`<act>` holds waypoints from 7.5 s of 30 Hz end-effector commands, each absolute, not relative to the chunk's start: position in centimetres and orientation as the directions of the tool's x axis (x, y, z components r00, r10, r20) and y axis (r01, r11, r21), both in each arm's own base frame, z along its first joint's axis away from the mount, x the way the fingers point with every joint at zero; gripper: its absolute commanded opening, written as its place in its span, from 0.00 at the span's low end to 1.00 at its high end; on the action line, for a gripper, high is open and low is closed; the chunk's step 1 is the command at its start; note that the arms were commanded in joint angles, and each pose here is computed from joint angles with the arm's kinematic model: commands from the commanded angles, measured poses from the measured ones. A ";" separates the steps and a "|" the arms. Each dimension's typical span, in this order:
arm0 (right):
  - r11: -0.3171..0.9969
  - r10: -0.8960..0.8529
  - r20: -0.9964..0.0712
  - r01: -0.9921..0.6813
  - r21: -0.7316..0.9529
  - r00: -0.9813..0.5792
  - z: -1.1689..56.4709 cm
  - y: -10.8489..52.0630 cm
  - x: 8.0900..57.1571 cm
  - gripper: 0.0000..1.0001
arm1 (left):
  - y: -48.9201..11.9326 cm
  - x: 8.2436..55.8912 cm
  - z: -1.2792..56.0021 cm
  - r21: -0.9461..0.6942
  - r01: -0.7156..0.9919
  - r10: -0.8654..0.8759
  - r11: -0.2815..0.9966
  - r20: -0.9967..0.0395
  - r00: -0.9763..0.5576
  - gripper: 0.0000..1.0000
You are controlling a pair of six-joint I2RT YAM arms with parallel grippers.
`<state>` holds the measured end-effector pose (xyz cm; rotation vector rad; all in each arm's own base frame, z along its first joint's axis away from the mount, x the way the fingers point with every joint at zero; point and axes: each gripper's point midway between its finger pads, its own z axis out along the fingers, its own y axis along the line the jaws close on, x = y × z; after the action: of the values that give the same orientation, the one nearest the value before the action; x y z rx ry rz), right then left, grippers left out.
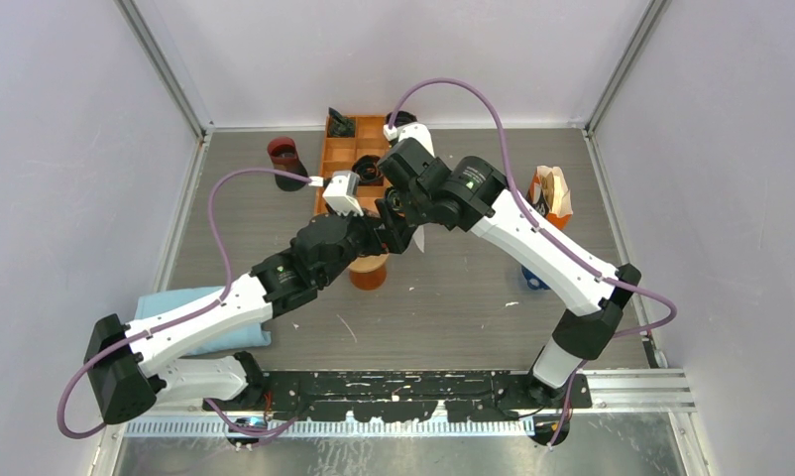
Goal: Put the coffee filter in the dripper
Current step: Open the coffee filter, then place the coffee filter in the coffee dripper, then adjust the coffee filter in the coffee dripper.
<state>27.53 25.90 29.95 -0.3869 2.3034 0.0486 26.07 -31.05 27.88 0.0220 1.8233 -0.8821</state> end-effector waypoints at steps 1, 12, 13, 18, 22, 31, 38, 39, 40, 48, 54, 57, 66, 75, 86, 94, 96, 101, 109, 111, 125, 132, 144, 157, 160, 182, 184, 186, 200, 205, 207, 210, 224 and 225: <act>0.959 -0.217 -0.749 -0.280 -0.044 -0.626 31.9 26.2 27.4 0.01 | -30.0 27.2 31.7 -0.535 0.401 -0.431 0.744 -0.842 -0.324 0.92; 0.949 -0.230 -0.738 -0.316 -0.024 -0.635 32.2 26.5 26.8 0.01 | -27.8 27.3 31.1 -0.457 0.344 -0.362 0.820 -0.880 -0.307 0.78; 0.947 -0.231 -0.737 -0.320 -0.021 -0.635 32.2 26.6 26.7 0.01 | -27.7 27.3 31.2 -0.453 0.342 -0.359 0.823 -0.882 -0.305 0.77; 0.940 -0.236 -0.734 -0.341 -0.007 -0.636 32.3 26.9 26.4 0.01 | -27.3 27.3 31.0 -0.423 0.333 -0.326 0.843 -0.893 -0.309 0.71; 0.935 -0.240 -0.732 -0.356 0.003 -0.638 32.3 27.1 26.2 0.01 | -27.1 27.2 30.9 -0.412 0.326 -0.311 0.851 -0.895 -0.319 0.66; 0.921 -0.241 -0.736 -0.388 0.032 -0.633 32.6 27.6 25.8 0.01 | -27.2 26.4 32.0 -0.402 0.380 -0.289 0.833 -0.902 -0.319 0.52; 0.918 -0.241 -0.741 -0.396 0.036 -0.627 32.8 27.4 25.6 0.01 | -27.0 26.1 32.2 -0.403 0.396 -0.283 0.825 -0.902 -0.328 0.42; 0.917 -0.242 -0.741 -0.397 0.036 -0.626 32.9 27.4 25.6 0.01 | -27.0 26.1 32.2 -0.403 0.396 -0.283 0.825 -0.901 -0.327 0.41; 0.916 -0.243 -0.742 -0.399 0.036 -0.625 32.9 27.3 25.5 0.01 | -26.9 26.1 32.3 -0.404 0.398 -0.283 0.824 -0.901 -0.327 0.40; 0.907 -0.260 -0.744 -0.419 0.030 -0.615 32.7 26.9 25.1 0.01 | -26.4 26.1 32.2 -0.405 0.394 -0.282 0.825 -0.899 -0.334 0.28; 0.904 -0.269 -0.745 -0.427 0.024 -0.611 32.7 26.5 25.1 0.01 | -26.1 26.2 32.1 -0.409 0.389 -0.284 0.825 -0.896 -0.340 0.24; 0.898 -0.274 -0.744 -0.438 0.028 -0.609 32.7 26.5 25.0 0.01 | -26.0 26.2 32.1 -0.409 0.389 -0.282 0.826 -0.896 -0.344 0.24; 0.880 -0.278 -0.738 -0.471 0.061 -0.615 32.5 26.4 24.8 0.01 | -25.3 26.4 31.8 -0.411 0.375 -0.279 0.831 -0.891 -0.357 0.22; 0.853 -0.258 -0.723 -0.503 0.142 -0.641 31.7 26.5 25.3 0.01 | -24.4 26.3 31.5 -0.410 0.369 -0.264 0.834 -0.884 -0.387 0.13; 0.809 -0.254 -0.712 -0.547 0.214 -0.655 31.7 28.3 26.2 0.01 | -23.4 25.8 32.0 -0.412 0.365 -0.249 0.835 -0.874 -0.416 0.07; 0.787 -0.276 -0.702 -0.574 0.227 -0.656 31.3 30.4 27.4 0.01 | -21.3 25.8 31.7 -0.367 0.305 -0.212 0.879 -0.873 -0.440 0.03; 0.782 -0.287 -0.693 -0.580 0.229 -0.661 30.8 30.9 27.7 0.01 | -20.7 25.8 31.3 -0.356 0.286 -0.204 0.890 -0.870 -0.449 0.01; 0.775 -0.318 -0.659 -0.587 0.233 -0.682 29.3 31.9 28.4 0.01 | -19.4 26.0 30.0 -0.340 0.236 -0.193 0.910 -0.853 -0.486 0.00; 0.783 -0.344 -0.625 -0.581 0.221 -0.701 27.1 32.5 29.5 0.02 | -18.7 26.9 27.9 -0.331 0.199 -0.179 0.922 -0.823 -0.539 0.00; 0.787 -0.351 -0.618 -0.579 0.213 -0.704 26.6 32.5 29.7 0.02 | -18.9 27.2 27.3 -0.332 0.198 -0.175 0.922 -0.815 -0.553 0.00; 0.796 -0.363 -0.595 -0.571 0.203 -0.717 25.2 32.6 30.1 0.07 | -19.7 27.9 24.8 -0.327 0.186 -0.152 0.927 -0.777 -0.611 0.11; 0.790 -0.363 -0.595 -0.576 0.211 -0.717 25.1 32.9 30.1 0.14 | -19.7 27.9 24.5 -0.321 0.182 -0.146 0.930 -0.773 -0.617 0.20; 0.783 -0.356 -0.621 -0.585 0.210 -0.699 26.0 33.0 30.3 0.27 | -19.1 27.6 25.3 -0.314 0.186 -0.144 0.931 -0.784 -0.604 0.43; 0.795 -0.346 -0.623 -0.572 0.203 -0.702 25.2 33.1 30.7 0.37 | -19.1 28.9 25.3 -0.269 0.182 -0.110 0.946 -0.792 -0.600 0.82; 0.802 -0.347 -0.619 -0.565 0.195 -0.705 24.6 33.0 30.8 0.38 | -19.3 29.4 25.0 -0.256 0.184 -0.094 0.949 -0.787 -0.610 0.86; 0.809 -0.358 -0.588 -0.556 0.193 -0.725 21.6 33.3 31.0 0.44 | -17.7 29.2 20.8 -0.166 0.136 -0.027 0.977 -0.724 -0.689 0.87; 0.809 -0.362 -0.583 -0.556 0.192 -0.728 21.3 33.3 31.0 0.44 | -17.7 29.1 20.5 -0.164 0.134 -0.025 0.977 -0.719 -0.694 0.87; 0.807 -0.365 -0.577 -0.557 0.194 -0.730 20.9 33.4 30.9 0.44 | -17.6 29.0 20.2 -0.162 0.131 -0.025 0.978 -0.713 -0.700 0.87; 0.801 -0.386 -0.561 -0.568 0.190 -0.732 19.2 33.5 30.9 0.46 | -17.4 28.5 19.0 -0.167 0.122 -0.027 0.978 -0.687 -0.726 0.87; 0.796 -0.385 -0.574 -0.574 0.190 -0.723 19.7 33.5 31.0 0.47 | -17.4 28.5 19.3 -0.176 0.124 -0.033 0.976 -0.690 -0.724 0.87; 0.795 -0.379 -0.585 -0.576 0.190 -0.716 20.3 33.5 31.0 0.48 | -17.4 28.5 19.7 -0.191 0.126 -0.043 0.973 -0.694 -0.719 0.91; 0.791 -0.373 -0.602 -0.581 0.192 -0.706 21.1 33.5 31.0 0.49 | -17.6 28.5 20.7 -0.230 0.135 -0.068 0.964 -0.703 -0.708 0.94; 0.782 -0.374 -0.597 -0.588 0.208 -0.709 21.0 33.9 30.8 0.49 | -19.2 30.2 22.5 -0.326 0.199 -0.104 0.924 -0.717 -0.690 0.99; 0.783 -0.374 -0.596 -0.587 0.208 -0.710 20.9 33.9 30.8 0.49 | -19.4 30.4 22.4 -0.329 0.203 -0.102 0.922 -0.714 -0.693 0.99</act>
<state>30.22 33.05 18.38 -0.7200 2.5216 0.4662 28.56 -17.95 20.08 0.0502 2.3649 -0.4125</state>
